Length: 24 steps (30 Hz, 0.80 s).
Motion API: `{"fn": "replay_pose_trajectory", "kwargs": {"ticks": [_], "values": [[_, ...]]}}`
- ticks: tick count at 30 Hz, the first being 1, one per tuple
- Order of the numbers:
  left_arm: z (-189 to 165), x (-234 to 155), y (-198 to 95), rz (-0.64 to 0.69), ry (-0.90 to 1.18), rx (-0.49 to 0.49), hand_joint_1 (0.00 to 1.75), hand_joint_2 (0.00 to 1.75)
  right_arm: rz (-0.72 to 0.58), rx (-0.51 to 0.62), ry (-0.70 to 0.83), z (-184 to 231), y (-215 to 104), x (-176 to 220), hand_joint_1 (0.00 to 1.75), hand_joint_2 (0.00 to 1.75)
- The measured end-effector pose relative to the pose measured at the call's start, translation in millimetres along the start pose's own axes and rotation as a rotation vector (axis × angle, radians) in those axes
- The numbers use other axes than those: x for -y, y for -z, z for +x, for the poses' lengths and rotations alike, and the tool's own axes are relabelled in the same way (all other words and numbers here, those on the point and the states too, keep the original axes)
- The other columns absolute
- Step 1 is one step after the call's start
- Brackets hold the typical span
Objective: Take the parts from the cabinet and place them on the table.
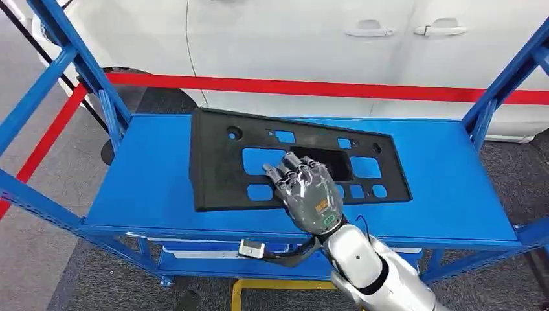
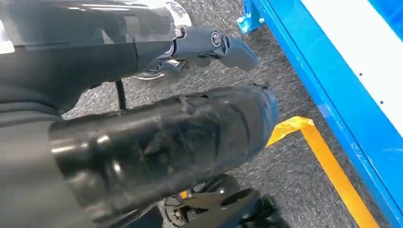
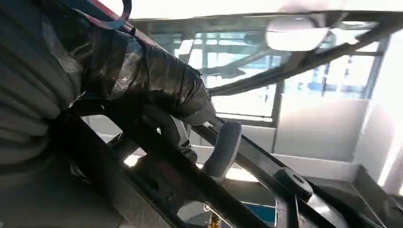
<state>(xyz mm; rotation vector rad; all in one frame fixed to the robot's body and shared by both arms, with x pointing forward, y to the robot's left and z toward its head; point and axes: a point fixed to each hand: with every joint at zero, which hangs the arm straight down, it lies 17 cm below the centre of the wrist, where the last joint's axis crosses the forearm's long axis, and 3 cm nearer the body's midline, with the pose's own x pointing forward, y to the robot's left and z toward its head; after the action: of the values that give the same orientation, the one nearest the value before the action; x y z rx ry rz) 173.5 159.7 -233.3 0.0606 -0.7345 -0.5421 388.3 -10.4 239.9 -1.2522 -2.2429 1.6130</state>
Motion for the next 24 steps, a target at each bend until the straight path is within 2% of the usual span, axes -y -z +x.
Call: {"fn": "replay_pose_trajectory", "kwargs": {"ticks": [8, 9, 19, 24], "values": [[7.5, 5.5, -0.6, -0.031, -0.026, 0.035, 0.00, 0.00, -0.076, 0.020, 0.036, 29.3, 16.2, 22.5, 1.75, 1.75], [9.7, 7.2, -0.8, -0.040, -0.032, 0.043, 0.00, 1.75, -0.077, 0.022, 0.037, 30.6, 16.6, 23.2, 1.75, 1.75], [10.2, 10.2, -2.2, -0.053, -0.050, 0.050, 0.00, 1.75, -0.074, 0.037, 0.054, 37.5, 19.0, 23.0, 1.75, 1.75], [2.2, 2.7, -0.5, -0.013, -0.029, 0.008, 0.00, 1.75, -0.062, 0.029, 0.054, 36.2, 19.4, 20.2, 1.75, 1.75]]}}
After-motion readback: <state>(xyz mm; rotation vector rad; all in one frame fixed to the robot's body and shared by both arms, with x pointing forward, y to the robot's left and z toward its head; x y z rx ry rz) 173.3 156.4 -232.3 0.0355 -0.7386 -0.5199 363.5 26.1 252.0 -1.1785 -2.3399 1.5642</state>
